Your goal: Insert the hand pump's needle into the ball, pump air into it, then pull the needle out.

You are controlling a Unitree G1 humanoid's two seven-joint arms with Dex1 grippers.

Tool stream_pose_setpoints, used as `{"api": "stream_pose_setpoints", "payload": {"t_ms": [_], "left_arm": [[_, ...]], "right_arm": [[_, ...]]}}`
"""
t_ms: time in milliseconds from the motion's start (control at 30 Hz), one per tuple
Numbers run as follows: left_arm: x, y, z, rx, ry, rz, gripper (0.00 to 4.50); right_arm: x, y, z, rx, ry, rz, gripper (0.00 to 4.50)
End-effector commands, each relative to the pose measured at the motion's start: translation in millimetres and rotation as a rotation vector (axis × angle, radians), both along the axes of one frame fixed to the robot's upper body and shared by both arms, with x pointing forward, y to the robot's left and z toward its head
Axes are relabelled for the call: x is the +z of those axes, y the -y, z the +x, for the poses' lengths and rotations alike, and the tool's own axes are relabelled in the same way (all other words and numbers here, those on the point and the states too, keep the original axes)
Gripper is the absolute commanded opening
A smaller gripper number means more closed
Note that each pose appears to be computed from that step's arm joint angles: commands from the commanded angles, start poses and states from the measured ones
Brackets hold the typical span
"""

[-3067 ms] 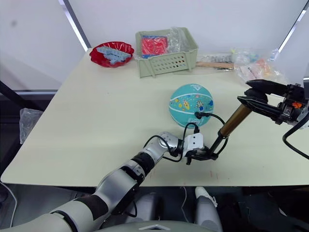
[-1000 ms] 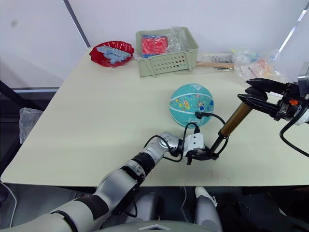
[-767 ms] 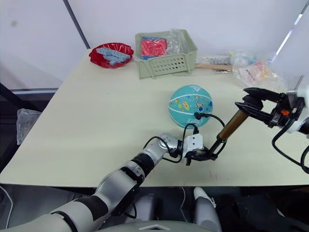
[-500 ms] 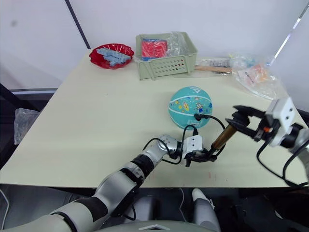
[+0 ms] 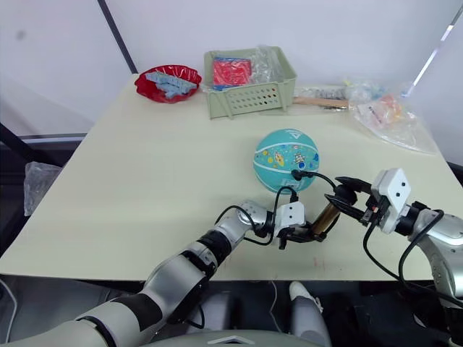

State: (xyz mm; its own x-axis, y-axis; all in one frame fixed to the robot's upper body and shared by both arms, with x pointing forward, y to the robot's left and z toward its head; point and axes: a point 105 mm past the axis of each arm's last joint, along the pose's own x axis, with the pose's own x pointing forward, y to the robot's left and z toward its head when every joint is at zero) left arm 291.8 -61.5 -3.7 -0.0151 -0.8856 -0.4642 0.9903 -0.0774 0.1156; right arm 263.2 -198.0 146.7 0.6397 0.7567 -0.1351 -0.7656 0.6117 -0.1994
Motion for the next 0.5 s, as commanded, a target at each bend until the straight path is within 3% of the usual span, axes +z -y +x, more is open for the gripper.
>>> {"api": "stream_pose_setpoints", "payload": {"t_ms": [33, 367, 500], "left_arm": [[-66, -49, -19, 0.056, -0.116, 0.281, 1.03], [-59, -45, -16, 0.039, -0.118, 0.266, 1.03], [-59, -45, -16, 0.037, -0.117, 0.266, 1.03]], "right_arm": [[33, 8, -3, 0.014, 0.026, 0.048, 1.8], [119, 31, -9, -0.017, 0.176, 0.011, 1.8], [142, 36, -14, -0.034, 0.219, -0.006, 1.8]]}}
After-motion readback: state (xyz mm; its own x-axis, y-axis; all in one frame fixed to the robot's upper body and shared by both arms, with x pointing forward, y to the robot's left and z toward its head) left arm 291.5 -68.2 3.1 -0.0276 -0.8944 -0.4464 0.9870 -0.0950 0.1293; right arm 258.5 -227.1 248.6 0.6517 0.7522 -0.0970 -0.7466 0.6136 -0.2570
